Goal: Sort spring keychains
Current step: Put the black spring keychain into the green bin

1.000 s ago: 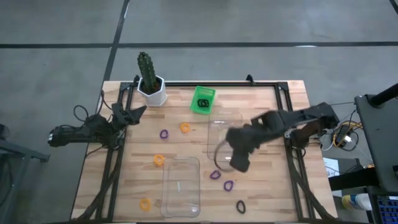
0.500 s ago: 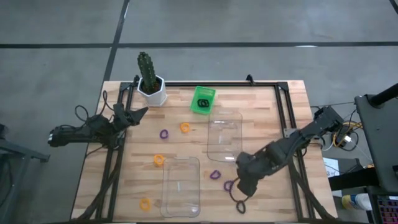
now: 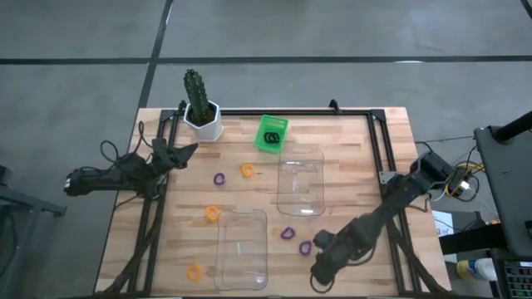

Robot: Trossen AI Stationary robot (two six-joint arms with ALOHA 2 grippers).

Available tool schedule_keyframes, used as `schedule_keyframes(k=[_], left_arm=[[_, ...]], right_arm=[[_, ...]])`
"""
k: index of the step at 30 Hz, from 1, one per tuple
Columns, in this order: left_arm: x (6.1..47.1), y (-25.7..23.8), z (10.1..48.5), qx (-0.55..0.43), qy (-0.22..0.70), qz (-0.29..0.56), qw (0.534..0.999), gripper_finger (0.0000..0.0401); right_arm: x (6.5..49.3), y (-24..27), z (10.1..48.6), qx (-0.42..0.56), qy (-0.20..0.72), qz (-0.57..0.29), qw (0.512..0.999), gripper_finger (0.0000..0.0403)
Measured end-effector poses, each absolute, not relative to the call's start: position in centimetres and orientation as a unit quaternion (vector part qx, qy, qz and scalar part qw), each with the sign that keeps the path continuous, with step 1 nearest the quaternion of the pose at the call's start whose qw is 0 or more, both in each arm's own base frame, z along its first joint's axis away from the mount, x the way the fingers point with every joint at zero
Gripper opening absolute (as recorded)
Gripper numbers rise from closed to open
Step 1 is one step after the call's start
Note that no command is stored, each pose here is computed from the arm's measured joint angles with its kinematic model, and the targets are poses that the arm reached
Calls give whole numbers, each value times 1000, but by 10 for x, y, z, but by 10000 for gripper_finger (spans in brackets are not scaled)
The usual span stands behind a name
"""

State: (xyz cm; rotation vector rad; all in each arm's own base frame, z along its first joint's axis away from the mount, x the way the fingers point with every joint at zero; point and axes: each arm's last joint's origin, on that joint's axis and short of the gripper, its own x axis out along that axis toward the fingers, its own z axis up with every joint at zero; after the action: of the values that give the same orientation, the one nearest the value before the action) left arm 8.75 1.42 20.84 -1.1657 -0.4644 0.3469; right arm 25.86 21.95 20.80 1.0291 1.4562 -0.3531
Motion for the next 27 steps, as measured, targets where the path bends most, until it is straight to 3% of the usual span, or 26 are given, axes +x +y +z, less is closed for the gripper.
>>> schedule_keyframes(k=[11, 27], left_arm=[[87, 14, 209, -555, -219, 156, 787, 0], [88, 14, 209, -556, -213, 149, 789, 0]], right_arm=[[266, 231, 171, 420, 656, -178, 601, 105], [280, 252, 131, 406, 670, -184, 593, 119]])
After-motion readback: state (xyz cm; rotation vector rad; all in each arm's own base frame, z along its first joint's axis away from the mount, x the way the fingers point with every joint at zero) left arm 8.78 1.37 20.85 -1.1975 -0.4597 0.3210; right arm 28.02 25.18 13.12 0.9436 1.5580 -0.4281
